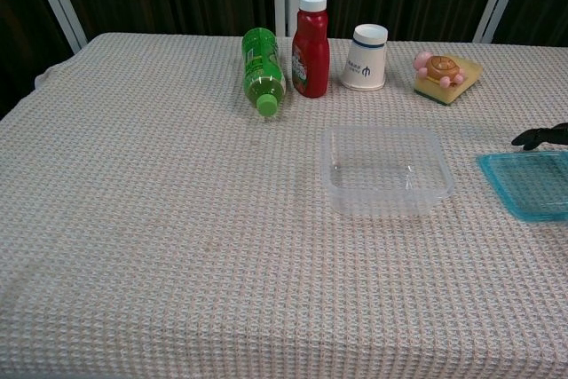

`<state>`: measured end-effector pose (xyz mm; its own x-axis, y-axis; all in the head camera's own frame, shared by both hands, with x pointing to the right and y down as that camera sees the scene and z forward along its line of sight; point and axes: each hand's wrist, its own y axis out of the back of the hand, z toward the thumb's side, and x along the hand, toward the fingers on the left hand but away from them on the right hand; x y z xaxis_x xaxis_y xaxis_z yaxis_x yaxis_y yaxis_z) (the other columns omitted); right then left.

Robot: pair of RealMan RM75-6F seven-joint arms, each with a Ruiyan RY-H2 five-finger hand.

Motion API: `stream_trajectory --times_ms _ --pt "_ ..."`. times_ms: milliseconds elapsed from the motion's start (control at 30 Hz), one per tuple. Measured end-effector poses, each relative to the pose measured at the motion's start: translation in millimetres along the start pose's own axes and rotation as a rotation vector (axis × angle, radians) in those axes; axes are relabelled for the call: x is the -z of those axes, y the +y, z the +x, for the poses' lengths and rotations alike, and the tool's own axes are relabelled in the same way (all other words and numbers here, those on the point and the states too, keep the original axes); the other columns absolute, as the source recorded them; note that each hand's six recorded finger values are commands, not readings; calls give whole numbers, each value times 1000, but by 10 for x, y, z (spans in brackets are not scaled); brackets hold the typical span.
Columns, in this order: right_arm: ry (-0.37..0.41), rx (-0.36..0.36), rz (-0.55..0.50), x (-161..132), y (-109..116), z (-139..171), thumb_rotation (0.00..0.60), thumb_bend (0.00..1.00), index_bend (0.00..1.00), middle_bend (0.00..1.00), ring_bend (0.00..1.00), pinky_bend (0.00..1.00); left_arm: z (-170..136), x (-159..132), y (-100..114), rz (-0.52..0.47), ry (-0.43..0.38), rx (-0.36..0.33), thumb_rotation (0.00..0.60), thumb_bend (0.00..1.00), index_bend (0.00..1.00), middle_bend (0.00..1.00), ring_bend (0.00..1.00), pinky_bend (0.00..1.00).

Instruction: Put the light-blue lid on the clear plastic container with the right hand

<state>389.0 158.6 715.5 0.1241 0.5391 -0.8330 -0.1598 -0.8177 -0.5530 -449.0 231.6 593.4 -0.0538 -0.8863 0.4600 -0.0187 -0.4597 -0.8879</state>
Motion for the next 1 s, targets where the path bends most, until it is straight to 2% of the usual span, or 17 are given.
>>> stream_trajectory --times_ms 67,167,233,333,633,867,1000 --pt "-1 0 -4 10 -6 -17 600 3 0 133 0 0 3 -4 10 0 -1 -3 600 0 143 91 0 9" --pt "1 15 0 12 3 -35 600 15 14 238 4 0 -2 -10 29 1 -3 -11 600 0 143 91 0 8" --pt "3 34 2 9 17 -35 600 53 76 336 41 3 -9 -13 35 2 -3 -13 600 0 143 91 0 9" --pt "5 68 2 11 35 -22 600 122 156 414 98 15 -10 -18 32 2 -4 -14 600 0 143 91 0 9" --pt "49 164 -58 -120 216 178 600 152 179 438 119 21 -34 -4 35 -1 -4 -17 600 0 143 91 0 9" --pt "142 224 -114 -492 529 476 600 157 179 439 119 22 -46 17 14 -7 -5 -16 600 0 143 91 0 8" --pt "190 227 -146 -761 651 544 600 167 182 446 121 23 -33 29 3 -11 -8 -15 600 0 143 91 0 9"
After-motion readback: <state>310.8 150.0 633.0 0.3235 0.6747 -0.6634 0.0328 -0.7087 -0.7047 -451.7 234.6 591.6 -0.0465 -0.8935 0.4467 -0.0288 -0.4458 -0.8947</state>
